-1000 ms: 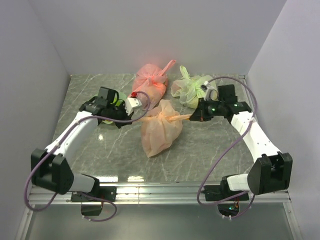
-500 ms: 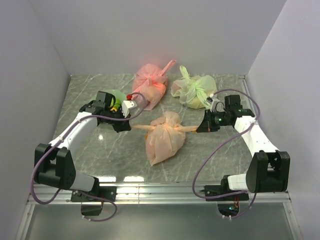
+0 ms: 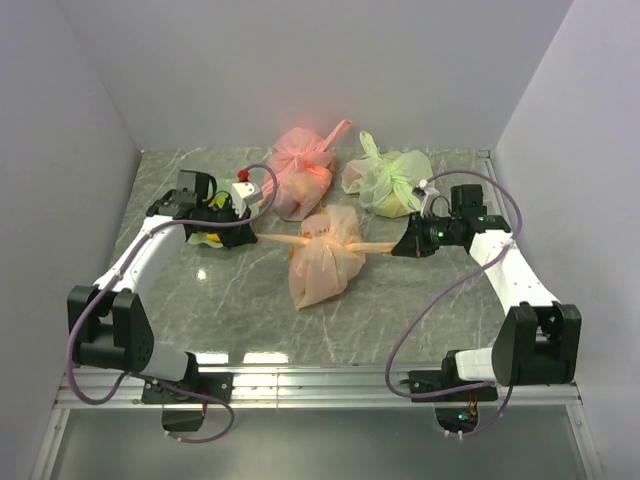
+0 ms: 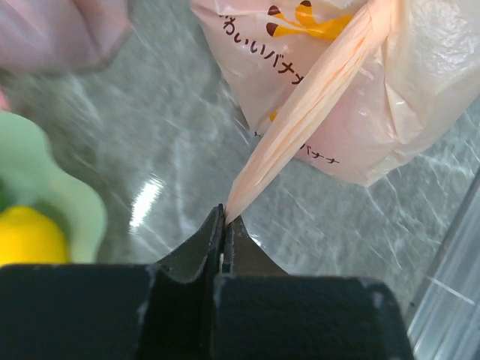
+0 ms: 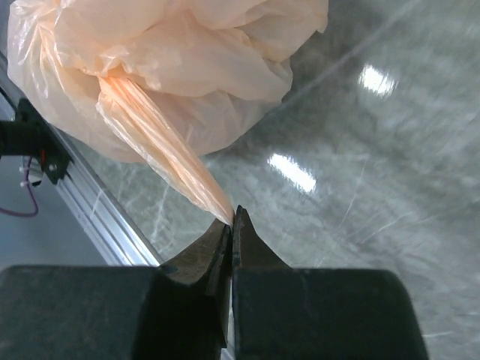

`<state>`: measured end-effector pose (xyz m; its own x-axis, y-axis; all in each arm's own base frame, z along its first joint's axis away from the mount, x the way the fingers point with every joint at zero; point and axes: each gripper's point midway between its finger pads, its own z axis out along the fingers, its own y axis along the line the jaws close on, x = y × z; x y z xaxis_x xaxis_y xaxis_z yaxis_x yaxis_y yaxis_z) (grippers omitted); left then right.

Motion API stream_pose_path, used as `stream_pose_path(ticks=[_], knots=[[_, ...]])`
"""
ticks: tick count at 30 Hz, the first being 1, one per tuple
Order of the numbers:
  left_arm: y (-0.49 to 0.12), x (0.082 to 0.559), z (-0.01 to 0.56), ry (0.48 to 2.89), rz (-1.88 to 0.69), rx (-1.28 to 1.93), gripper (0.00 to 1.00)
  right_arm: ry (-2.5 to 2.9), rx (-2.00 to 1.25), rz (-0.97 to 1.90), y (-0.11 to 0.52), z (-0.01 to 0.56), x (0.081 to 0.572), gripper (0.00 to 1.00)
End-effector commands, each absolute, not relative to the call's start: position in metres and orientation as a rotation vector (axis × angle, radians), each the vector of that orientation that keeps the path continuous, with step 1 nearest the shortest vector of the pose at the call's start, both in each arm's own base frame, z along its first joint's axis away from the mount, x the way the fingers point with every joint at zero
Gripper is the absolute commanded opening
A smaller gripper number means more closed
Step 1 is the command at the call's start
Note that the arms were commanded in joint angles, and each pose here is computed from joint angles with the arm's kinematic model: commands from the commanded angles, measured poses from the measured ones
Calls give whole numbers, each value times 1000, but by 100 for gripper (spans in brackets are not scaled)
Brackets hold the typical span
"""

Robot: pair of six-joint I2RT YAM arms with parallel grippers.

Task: Place the fake fruits into the plastic bag and tie a complex knot

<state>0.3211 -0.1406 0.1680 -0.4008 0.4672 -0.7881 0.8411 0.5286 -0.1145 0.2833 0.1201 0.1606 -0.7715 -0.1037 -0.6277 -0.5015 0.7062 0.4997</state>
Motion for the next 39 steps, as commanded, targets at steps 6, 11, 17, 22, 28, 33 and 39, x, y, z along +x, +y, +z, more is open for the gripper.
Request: stream_pose_path(ticks=[6,11,17,22,28,33,39], knots=[[-69,367,128,2255,-366,826,0,2474,-347,596,65,117,318,0],[-87,400,150,2199,-442,723,0,2438,-375,652,84,134,343,0],[-122,417,170,2122,-473,754,0,2401,-354,636,83,155,363,0],[-142,412,146,2182,-519,789,19,2461,-350,668,87,140,359,13],[-143,408,173,2137,-514,707,82,2396,-374,724,96,167,352,70],[-139,388,225,2096,-567,642,99,2307,-394,786,106,212,343,80],[-114,358,294,2016,-647,453,99,2197,-399,835,115,255,308,92]])
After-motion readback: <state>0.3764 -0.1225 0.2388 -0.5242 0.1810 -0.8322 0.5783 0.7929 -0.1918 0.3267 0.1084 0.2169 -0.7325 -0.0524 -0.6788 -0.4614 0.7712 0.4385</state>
